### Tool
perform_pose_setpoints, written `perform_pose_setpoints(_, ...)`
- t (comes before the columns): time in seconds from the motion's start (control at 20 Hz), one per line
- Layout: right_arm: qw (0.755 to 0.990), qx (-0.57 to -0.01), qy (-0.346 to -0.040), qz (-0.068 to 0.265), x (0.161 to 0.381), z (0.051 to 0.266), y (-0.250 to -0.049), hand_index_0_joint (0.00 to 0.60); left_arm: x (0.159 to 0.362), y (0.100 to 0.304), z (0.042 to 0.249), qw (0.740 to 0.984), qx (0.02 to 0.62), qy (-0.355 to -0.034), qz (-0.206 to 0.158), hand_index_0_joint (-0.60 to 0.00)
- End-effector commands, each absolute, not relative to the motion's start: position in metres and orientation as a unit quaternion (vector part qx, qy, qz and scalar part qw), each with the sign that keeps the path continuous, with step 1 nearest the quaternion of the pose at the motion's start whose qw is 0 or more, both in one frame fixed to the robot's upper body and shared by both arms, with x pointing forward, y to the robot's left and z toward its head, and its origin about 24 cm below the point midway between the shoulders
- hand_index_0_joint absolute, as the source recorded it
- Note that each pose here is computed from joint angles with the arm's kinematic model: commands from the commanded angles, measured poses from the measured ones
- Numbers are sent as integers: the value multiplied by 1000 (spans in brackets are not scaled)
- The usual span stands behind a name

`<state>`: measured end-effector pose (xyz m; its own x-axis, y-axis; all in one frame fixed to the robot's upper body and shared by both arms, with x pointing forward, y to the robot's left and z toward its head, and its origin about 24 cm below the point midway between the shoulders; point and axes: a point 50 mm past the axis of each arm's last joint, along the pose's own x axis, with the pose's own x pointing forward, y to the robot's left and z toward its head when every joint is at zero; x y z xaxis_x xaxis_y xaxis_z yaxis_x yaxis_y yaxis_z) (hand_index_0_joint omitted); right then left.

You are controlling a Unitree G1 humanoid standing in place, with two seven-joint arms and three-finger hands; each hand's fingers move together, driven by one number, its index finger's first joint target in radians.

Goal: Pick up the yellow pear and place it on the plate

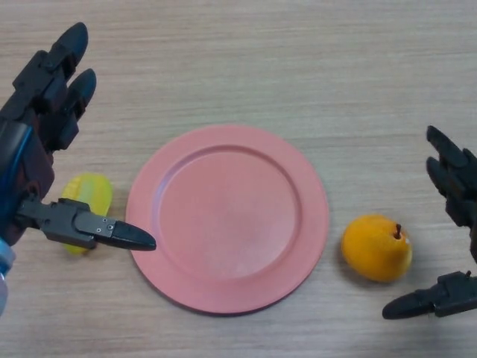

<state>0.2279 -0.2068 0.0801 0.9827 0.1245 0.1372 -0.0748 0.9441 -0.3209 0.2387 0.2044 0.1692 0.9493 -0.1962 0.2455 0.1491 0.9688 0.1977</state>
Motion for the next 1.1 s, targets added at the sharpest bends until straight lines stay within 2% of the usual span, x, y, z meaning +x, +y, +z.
perform_pose_setpoints(0.05,955,-210,-209,5,230,107,-214,0,227,211,203,961,125,-240,-53,0)
perform_pose_setpoints(0.25,955,-219,-198,-22,238,86,-216,0,224,211,202,965,122,-226,-62,0)
perform_pose_setpoints(0.6,962,-209,-173,-6,246,63,-196,0,221,212,200,963,136,-226,-55,0)
perform_pose_setpoints(0.8,959,-230,-165,-10,253,50,-192,0,218,214,202,961,137,-236,-46,0)
perform_pose_setpoints(0.9,957,-242,-159,-13,254,48,-192,199,218,214,202,962,133,-234,-47,0)
perform_pose_setpoints(0.95,957,-251,-147,-15,254,46,-193,349,217,215,203,963,129,-234,-46,0)
perform_pose_setpoints(1.0,954,-268,-137,-18,254,45,-195,450,216,216,203,963,125,-233,-46,0)
perform_pose_setpoints(1.05,946,-300,-117,-33,255,44,-200,584,215,218,203,965,119,-230,-46,0)
perform_pose_setpoints(1.1,945,-306,-111,-42,256,45,-202,600,214,218,203,965,119,-228,-46,0)
